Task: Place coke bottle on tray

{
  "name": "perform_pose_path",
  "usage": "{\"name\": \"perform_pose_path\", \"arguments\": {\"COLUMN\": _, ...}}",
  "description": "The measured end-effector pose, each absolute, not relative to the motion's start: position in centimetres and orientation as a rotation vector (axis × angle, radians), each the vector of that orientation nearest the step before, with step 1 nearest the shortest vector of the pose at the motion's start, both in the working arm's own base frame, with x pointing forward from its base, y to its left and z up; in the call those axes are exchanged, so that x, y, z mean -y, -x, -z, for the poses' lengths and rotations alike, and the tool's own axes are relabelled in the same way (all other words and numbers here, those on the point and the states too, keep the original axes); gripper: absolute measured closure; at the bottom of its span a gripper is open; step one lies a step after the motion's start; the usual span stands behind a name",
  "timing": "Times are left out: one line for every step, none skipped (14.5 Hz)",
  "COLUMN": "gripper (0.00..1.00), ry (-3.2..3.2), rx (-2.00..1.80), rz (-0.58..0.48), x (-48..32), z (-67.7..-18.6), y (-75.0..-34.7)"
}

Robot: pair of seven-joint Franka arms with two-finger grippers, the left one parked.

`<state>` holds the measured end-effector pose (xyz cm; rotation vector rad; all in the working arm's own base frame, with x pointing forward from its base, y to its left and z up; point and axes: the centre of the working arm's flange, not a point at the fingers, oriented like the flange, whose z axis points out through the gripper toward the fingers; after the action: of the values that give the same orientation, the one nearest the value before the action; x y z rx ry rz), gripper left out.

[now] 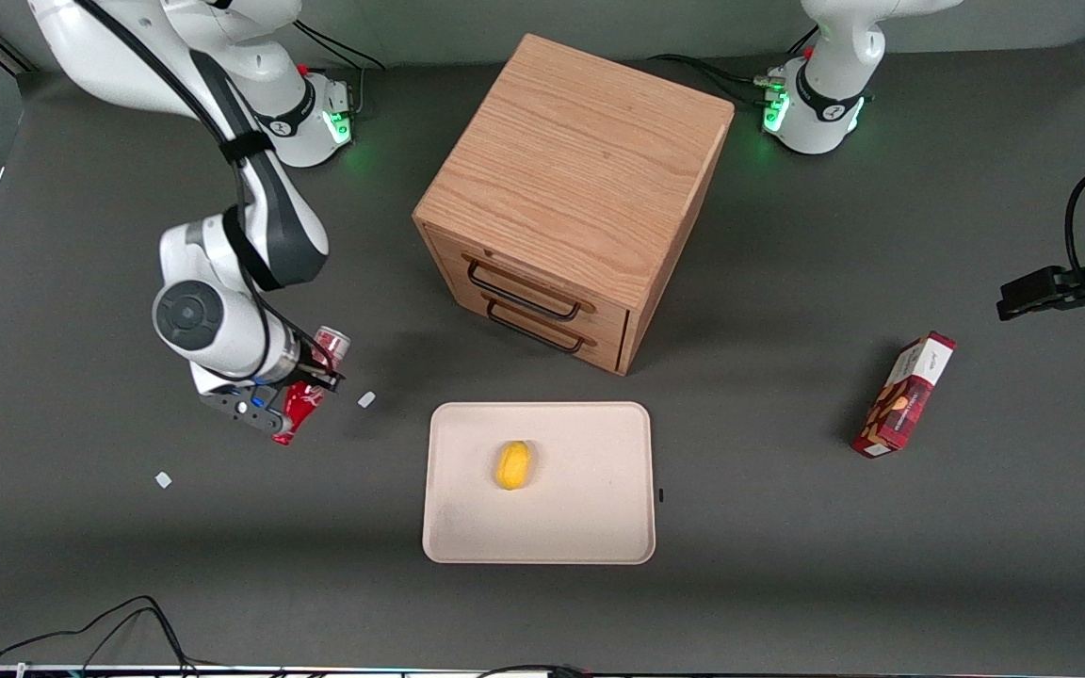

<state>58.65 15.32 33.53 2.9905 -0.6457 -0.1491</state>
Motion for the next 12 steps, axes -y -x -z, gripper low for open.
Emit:
{"name": "perform_pose_path", "arguments": {"gripper": 0.46, "ry": -2.991, "rx": 0.638, "rz": 0.153, "x": -15.0, "z": -35.3, "y": -58.3}}
{"name": "perform_pose_path", "arguments": {"gripper": 0.46, "ry": -2.988, "rx": 0.639, "rz": 0.159, "x": -14.6, "z": -37.1, "y": -58.0}}
{"name": "perform_pose_path", "arguments": {"gripper": 0.46, "ry": -2.987, "rx": 0.639, "rz": 0.165, "x": -14.1, "z": -39.1, "y": -57.8}}
{"name": "perform_pose_path", "arguments": {"gripper": 0.46, "ry": -2.987, "rx": 0.629, "rz": 0.172, "x": -13.8, "z": -41.1, "y": -57.6}}
{"name": "perform_pose_path", "arguments": {"gripper": 0.46, "ry": -2.990, "rx": 0.610, "rz": 0.178, "x": -13.5, "z": -43.1, "y": -57.6}}
{"name": "perform_pose_path", "arguments": {"gripper": 0.46, "ry": -2.991, "rx": 0.597, "rz": 0.182, "x": -13.4, "z": -44.9, "y": -57.7}}
{"name": "perform_pose_path", "arguments": {"gripper": 0.46, "ry": -2.994, "rx": 0.589, "rz": 0.181, "x": -13.3, "z": -46.6, "y": -57.9}}
{"name": "perform_pose_path", "arguments": {"gripper": 0.46, "ry": -3.000, "rx": 0.580, "rz": 0.173, "x": -13.0, "z": -48.2, "y": -58.2}}
{"name": "perform_pose_path", "arguments": {"gripper": 0.46, "ry": -3.005, "rx": 0.575, "rz": 0.163, "x": -12.8, "z": -49.5, "y": -58.5}}
{"name": "perform_pose_path", "arguments": {"gripper": 0.46, "ry": -3.009, "rx": 0.572, "rz": 0.154, "x": -12.7, "z": -50.5, "y": -59.0}}
{"name": "perform_pose_path", "arguments": {"gripper": 0.46, "ry": -3.010, "rx": 0.570, "rz": 0.160, "x": -12.7, "z": -51.1, "y": -59.4}}
{"name": "perform_pose_path", "arguments": {"gripper": 0.46, "ry": -3.008, "rx": 0.569, "rz": 0.180, "x": -12.9, "z": -51.3, "y": -60.1}}
